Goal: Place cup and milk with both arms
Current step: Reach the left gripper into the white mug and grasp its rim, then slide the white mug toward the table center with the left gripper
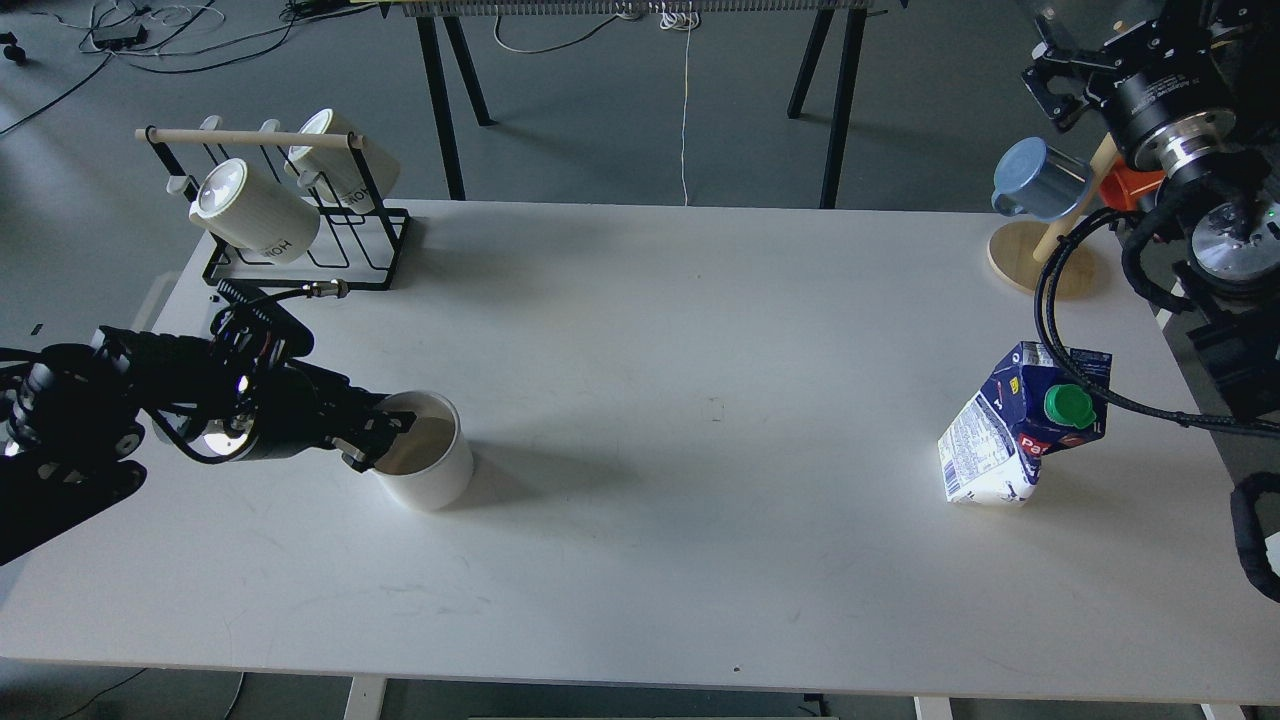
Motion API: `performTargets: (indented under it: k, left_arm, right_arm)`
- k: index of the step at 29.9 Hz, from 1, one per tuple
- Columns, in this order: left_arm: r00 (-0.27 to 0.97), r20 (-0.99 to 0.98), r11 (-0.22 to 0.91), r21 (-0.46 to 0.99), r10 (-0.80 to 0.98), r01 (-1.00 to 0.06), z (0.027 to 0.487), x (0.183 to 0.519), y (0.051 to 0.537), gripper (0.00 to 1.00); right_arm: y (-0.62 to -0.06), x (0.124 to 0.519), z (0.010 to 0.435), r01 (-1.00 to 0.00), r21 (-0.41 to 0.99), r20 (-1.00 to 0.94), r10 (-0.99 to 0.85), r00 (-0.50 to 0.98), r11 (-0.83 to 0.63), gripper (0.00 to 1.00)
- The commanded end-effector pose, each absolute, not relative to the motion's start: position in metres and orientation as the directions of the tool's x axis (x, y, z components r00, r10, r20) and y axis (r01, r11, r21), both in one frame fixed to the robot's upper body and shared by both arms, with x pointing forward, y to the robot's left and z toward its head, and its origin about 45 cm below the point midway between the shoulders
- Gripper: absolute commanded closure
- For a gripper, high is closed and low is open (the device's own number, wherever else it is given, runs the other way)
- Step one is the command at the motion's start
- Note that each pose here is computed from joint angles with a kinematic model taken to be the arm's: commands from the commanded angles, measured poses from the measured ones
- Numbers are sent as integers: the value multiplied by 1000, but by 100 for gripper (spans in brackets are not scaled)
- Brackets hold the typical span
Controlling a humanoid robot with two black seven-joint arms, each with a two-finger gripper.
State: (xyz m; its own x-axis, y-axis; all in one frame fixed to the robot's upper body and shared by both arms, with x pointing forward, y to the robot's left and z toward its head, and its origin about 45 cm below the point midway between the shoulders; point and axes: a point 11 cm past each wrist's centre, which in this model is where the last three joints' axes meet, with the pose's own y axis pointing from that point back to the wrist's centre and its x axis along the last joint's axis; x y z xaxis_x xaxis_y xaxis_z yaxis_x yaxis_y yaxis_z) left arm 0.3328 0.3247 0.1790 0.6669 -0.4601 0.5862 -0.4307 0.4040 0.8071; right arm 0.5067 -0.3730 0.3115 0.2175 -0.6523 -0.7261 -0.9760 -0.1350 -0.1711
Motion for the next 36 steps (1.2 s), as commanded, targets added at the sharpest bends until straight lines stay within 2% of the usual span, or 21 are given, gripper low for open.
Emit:
performTargets:
  k: [1,4,9,15,20,27,36]
  left_arm:
    - [664,586,410,807,-465,-425,182,334,321,100]
    - [635,607,433,792,-478,-431,197,346,305,100]
    - [533,675,557,732,-510,-393,222,365,222,100]
    - [480,713,635,690,-511,-348,214,358,149,100]
    - [436,740,686,658,-513,-310,217,351,101,100]
    - [411,733,668,672,-541,-320,200,359,69,100]
    - [442,713,637,694,-544,-336,188,365,78,95]
  right_arm:
    - [-372,508,316,-974,-180,-724,-651,226,-138,1]
    - [-370,511,326,-970,-195,-719,-652,241,-144,1]
    - [-365,517,347,-961,-228,-708,-651,273,-155,1]
    - [-355,523,371,-947,-271,-693,-648,316,-172,1]
    - [-347,526,375,-942,-279,-686,-647,333,-188,1]
    - [-335,526,370,-939,-274,-695,-632,343,-208,1]
    - [-329,525,372,-931,-289,-693,-622,364,-223,1]
